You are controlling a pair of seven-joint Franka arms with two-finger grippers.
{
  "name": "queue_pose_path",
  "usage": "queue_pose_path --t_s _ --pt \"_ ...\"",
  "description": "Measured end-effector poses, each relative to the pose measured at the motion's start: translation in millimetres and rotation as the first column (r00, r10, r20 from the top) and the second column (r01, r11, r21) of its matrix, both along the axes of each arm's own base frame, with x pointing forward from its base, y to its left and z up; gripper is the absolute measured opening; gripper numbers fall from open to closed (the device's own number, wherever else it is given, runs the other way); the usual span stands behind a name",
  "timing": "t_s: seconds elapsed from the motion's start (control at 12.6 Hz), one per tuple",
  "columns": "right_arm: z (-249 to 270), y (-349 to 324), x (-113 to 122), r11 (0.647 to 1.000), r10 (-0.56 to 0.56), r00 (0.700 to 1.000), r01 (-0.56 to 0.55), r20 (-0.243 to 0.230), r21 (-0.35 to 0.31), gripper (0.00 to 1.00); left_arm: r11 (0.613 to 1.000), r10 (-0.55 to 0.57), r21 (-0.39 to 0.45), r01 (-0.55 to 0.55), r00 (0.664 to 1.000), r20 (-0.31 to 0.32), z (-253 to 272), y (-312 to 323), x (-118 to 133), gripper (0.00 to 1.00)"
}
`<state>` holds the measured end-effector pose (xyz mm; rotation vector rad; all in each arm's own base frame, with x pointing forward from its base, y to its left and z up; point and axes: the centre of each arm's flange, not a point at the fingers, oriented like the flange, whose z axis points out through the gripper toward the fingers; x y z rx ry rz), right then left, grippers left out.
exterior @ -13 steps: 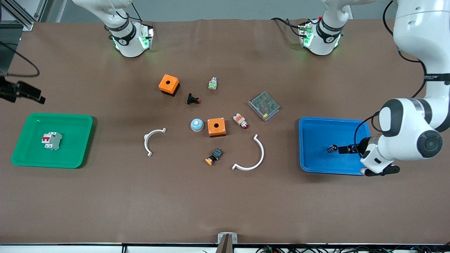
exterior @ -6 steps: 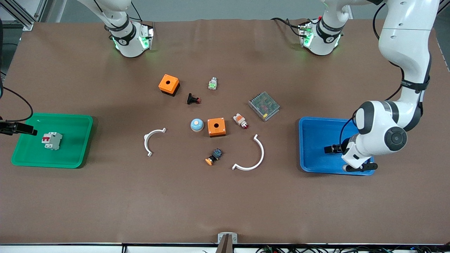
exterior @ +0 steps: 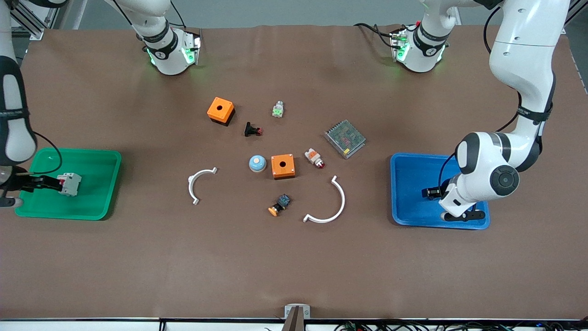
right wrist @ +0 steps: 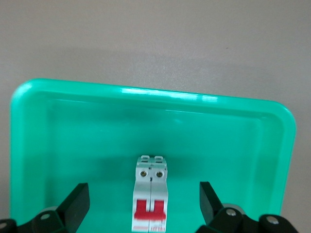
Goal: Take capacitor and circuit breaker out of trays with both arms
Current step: 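Grasp the capacitor with the left gripper while the right gripper grasps the breaker, then carry the capacitor and breaker toward the table middle with both grippers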
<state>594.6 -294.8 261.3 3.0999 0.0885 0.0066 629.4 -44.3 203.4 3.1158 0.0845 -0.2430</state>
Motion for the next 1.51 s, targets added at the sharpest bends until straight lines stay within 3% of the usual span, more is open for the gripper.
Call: queue_pose_path --t_s 0.08,0.16,0.32,0.4,0.48,0.79,1.03,1.19,1.35,1.51 --pt "-11.9 -2.8 -5.6 1.0 0.006 1.0 -0.006 -0.002 0.0 1.0 1.0 -0.011 0.01 0.011 1.0 -0.004 -1.8 0.5 -1.6 0.63" --pt "-22.3 -8.1 -10.6 1.0 0.007 1.0 -0.007 -0.003 0.001 1.0 1.0 -0.017 0.016 0.018 1.0 -0.006 -3.0 0.9 -2.6 0.63" --pt "-39.9 -16.1 -17.8 1.0 0.008 1.0 -0.008 -0.007 0.025 1.0 1.0 -0.018 0.018 0.018 1.0 -0.007 -3.5 1.3 -3.0 0.49" --pt "-47.9 -19.2 -21.3 0.999 0.007 1.0 -0.006 -0.011 0.042 1.0 1.0 -0.018 0.018 0.019 1.0 -0.007 -3.5 1.3 -3.0 0.48" --pt "-54.3 -22.1 -24.6 0.999 0.002 1.0 -0.002 -0.015 0.054 1.0 1.0 -0.018 0.018 0.019 1.0 -0.006 -3.4 1.3 -2.8 0.4" --pt "-61.2 -20.9 -27.2 0.997 -0.008 1.0 0.009 -0.02 0.072 0.94 0.999 0.025 0.023 -0.026 0.999 0.02 3.5 -0.1 3.7 0.34" --pt "-61.9 -18.2 -26.4 0.997 -0.004 1.0 0.005 -0.022 0.076 0.6 0.998 0.062 0.026 -0.063 0.997 0.044 23.2 -10.9 11.7 0.34" --pt "-61.3 -16.3 -25.3 0.997 0.0 1.0 0.002 -0.023 0.079 0.39 0.996 0.082 0.036 -0.082 0.996 0.025 63.5 -37.3 15.4 0.34" --pt "-49.4 -13.9 -16.6 0.996 0.013 1.0 -0.011 -0.022 0.083 0.4 0.993 0.107 0.041 -0.107 0.994 0.017 115.7 -85.4 18.1 0.34" --pt "-9.9 -0.5 7.1 0.992 0.051 0.997 -0.045 -0.049 0.114 0.4 0.988 0.151 0.029 -0.152 0.988 0.03 144.2 -146.5 14.3 0.34"
